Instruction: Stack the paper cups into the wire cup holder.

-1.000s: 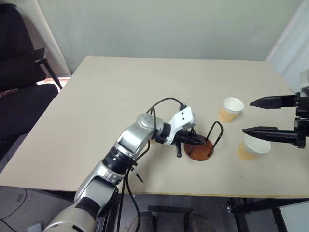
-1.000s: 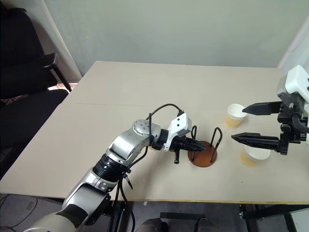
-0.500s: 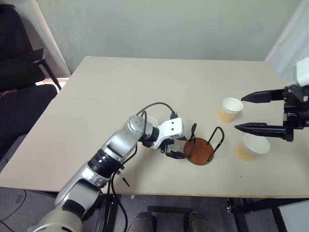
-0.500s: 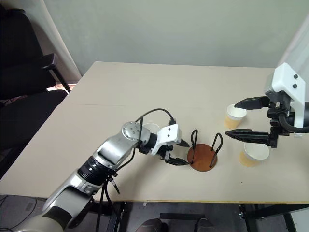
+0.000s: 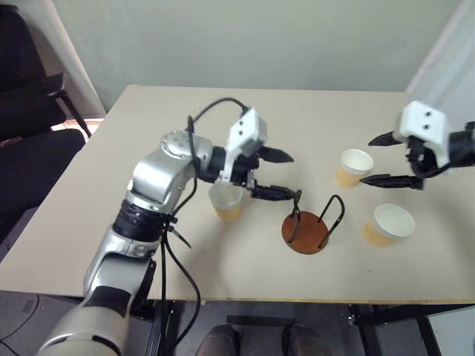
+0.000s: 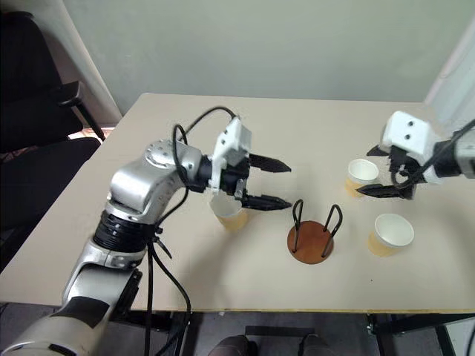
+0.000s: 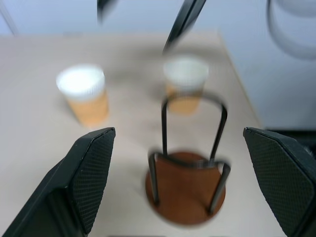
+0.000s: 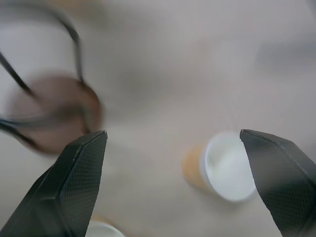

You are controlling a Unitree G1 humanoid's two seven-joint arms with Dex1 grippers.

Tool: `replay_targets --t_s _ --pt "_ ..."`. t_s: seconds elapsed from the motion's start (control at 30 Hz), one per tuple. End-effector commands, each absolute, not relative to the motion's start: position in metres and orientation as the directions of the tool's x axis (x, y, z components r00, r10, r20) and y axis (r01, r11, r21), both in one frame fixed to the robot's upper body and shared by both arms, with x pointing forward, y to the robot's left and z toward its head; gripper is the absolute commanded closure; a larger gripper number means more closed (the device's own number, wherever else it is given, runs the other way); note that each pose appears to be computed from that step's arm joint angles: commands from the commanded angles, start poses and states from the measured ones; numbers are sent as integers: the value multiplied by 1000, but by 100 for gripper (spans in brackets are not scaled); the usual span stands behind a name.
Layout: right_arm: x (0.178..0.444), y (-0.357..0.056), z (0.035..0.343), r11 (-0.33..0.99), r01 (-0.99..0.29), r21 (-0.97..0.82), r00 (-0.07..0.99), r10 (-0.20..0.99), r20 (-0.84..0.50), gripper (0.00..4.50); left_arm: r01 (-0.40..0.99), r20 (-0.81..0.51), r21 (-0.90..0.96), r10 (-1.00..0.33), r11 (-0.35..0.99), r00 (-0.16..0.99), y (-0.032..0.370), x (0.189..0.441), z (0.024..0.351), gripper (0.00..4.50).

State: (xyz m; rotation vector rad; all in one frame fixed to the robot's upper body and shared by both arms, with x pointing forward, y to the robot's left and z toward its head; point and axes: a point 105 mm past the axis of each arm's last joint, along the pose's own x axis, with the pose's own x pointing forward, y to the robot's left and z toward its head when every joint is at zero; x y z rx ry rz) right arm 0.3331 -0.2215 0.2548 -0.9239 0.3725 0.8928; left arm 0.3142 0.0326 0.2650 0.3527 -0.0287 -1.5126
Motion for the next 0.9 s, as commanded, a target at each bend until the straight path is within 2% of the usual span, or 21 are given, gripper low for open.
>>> replay_targets --t_s 0.03,0.33,0.57,0.7,0.9 --pt "354 -224 258 238 -777 -582 619 450 -643 0 956 -187 291 -980 16 74 45 311 279 5" --pt "387 -227 238 201 -807 -555 586 392 -709 0 946 -264 323 -958 25 115 81 308 268 5" --pt "404 -228 221 188 -829 -527 558 338 -758 0 935 -327 354 -940 -27 96 95 300 265 5" --pt "408 -230 212 182 -840 -512 543 319 -777 96 921 -344 373 -939 -115 22 91 288 267 0" --pt "408 -228 206 169 -851 -496 524 321 -789 310 904 -355 400 -935 -152 -1 88 284 272 0"
